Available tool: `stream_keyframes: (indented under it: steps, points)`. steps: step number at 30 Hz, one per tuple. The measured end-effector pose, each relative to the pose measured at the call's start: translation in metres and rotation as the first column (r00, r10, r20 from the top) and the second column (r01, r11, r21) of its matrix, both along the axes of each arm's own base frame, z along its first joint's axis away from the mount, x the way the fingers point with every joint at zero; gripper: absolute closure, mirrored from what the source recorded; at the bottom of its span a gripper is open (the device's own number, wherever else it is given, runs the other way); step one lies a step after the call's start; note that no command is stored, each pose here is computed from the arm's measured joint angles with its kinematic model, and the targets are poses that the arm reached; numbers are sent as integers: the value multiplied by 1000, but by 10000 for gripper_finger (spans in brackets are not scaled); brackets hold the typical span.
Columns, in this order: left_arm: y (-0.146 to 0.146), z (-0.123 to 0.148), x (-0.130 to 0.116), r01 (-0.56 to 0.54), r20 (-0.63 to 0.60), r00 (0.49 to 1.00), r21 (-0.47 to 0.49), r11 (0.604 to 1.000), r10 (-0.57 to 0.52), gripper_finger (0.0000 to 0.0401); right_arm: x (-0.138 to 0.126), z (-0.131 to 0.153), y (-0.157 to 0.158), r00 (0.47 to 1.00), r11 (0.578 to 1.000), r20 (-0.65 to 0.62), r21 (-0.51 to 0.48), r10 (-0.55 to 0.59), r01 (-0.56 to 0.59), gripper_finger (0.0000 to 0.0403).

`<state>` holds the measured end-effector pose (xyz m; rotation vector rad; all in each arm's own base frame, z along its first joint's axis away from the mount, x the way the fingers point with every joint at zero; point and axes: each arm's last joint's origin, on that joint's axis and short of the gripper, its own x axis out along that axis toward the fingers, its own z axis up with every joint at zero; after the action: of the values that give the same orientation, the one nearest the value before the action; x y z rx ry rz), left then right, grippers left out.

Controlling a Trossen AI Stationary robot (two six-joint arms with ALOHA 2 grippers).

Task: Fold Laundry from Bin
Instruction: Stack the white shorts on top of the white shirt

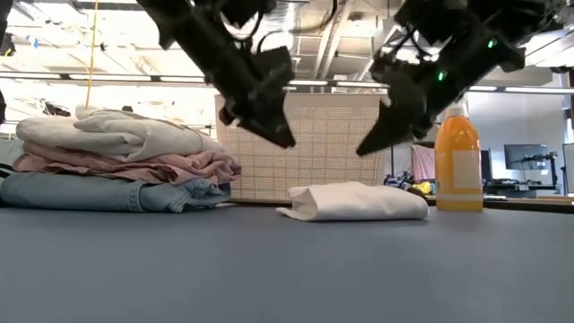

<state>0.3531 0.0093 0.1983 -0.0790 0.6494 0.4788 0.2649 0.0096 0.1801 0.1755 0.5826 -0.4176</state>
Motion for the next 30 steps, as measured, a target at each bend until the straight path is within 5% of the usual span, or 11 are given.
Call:
stream_keyframes:
  steps: [11,16,19,24,28,30]
  points:
    - [-95,-16,-12,127,-15,992,-91,988,-129,303,-3,-20,-4,988,993,-109,34,-111,115,370]
    - [-105,-49,-31,81,-79,993,-92,992,-88,303,-19,-40,-7,974,979,-142,78,-177,189,386]
    - [-99,-65,-40,13,33,999,-197,980,-7,303,-32,-56,-8,969,967,-129,118,-211,226,386]
    - [-87,-73,-49,41,333,932,-479,877,139,303,-42,-67,-1,973,957,-80,181,-217,228,379]
    - [-74,-75,-53,13,390,870,-631,776,303,301,-42,-66,5,979,960,-61,191,-194,202,382]
    - [-70,-75,-51,14,385,867,-651,759,315,296,-41,-66,5,979,961,-56,192,-194,201,383]
